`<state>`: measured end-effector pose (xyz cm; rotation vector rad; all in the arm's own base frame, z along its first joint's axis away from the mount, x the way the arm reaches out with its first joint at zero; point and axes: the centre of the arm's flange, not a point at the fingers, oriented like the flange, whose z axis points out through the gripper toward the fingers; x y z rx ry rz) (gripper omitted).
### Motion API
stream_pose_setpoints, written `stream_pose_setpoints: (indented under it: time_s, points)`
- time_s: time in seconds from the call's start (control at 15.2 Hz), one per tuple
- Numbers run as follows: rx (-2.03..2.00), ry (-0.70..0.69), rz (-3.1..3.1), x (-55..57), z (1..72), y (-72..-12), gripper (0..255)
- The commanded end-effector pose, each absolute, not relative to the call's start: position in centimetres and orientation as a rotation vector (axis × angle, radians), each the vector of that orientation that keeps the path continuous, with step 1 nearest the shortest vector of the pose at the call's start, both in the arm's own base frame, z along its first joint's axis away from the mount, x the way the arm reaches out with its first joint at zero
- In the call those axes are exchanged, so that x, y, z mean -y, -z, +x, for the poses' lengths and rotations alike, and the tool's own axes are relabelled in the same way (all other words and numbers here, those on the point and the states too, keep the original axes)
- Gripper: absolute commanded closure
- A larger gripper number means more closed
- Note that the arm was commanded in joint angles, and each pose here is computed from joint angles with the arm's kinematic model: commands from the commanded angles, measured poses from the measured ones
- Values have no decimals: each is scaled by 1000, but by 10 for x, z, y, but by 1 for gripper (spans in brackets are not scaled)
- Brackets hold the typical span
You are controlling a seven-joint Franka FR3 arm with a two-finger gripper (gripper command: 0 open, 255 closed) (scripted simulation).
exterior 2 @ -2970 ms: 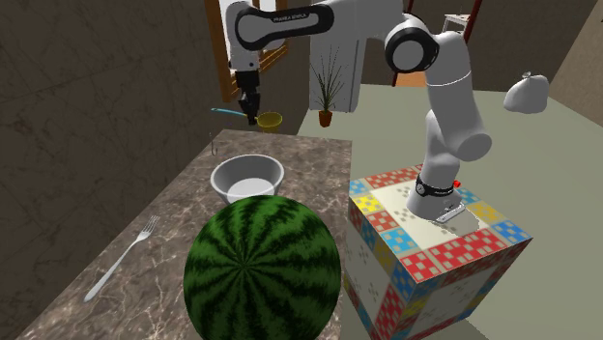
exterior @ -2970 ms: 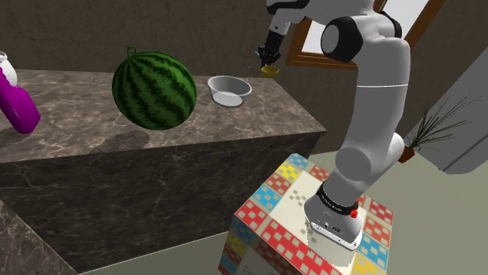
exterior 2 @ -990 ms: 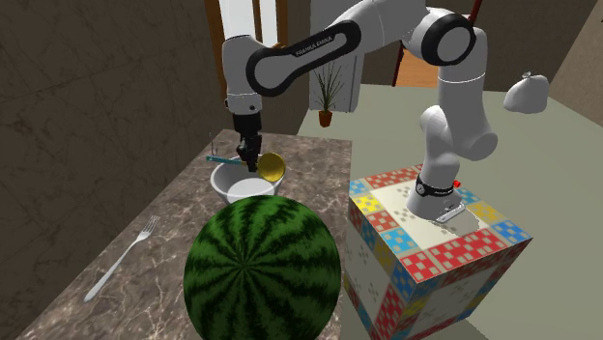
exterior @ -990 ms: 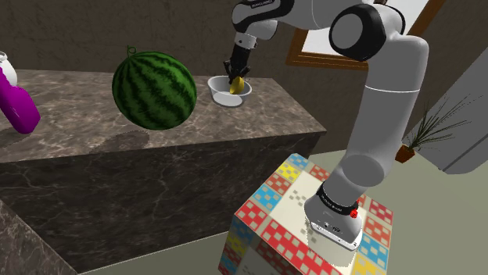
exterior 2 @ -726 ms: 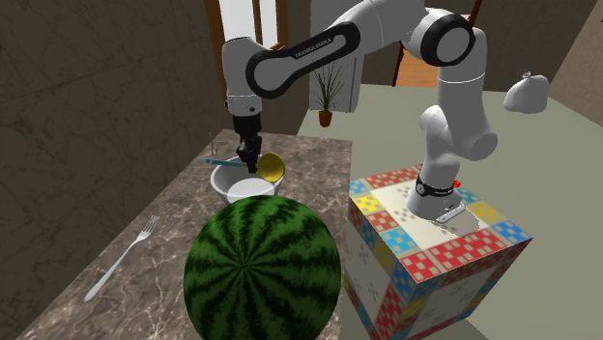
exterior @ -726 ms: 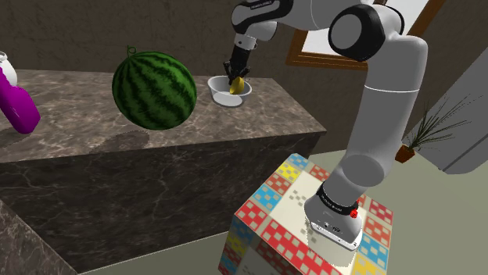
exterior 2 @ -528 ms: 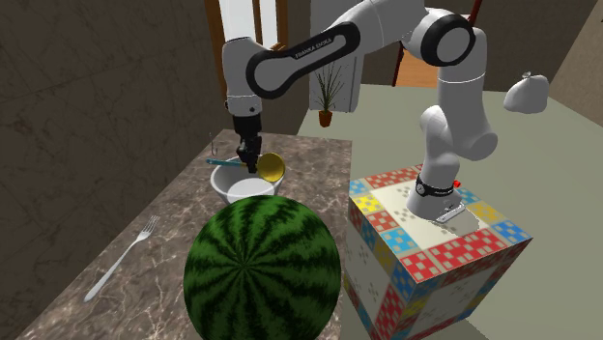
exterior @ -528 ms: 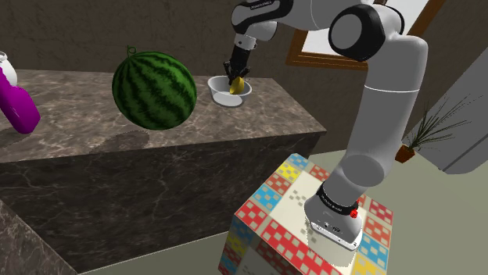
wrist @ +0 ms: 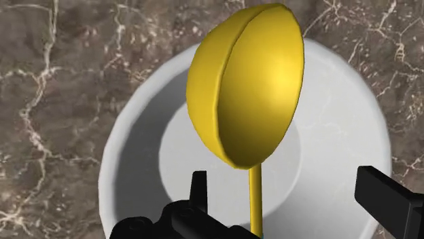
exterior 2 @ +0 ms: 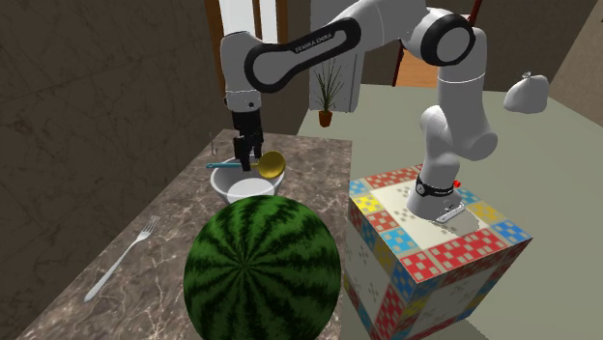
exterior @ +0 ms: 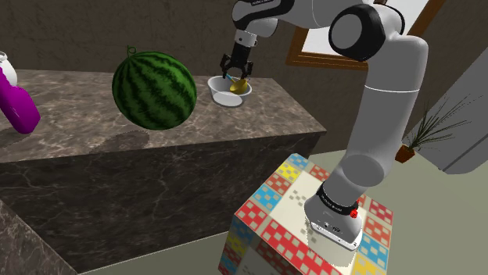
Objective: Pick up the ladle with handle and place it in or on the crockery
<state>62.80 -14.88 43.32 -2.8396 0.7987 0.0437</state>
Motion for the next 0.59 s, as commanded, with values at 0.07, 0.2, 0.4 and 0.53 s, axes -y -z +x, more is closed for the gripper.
stream_pose_setpoints:
  time_s: [0.07, 0.2, 0.4, 0.53]
  points:
    - [-799, -45, -2840, 155, 626, -465, 0]
    - [-799, -45, -2840, 155, 626, -465, 0]
    - [-799, -45, -2840, 155, 626, -465, 0]
    - [-799, -45, -2840, 155, 626, -465, 0]
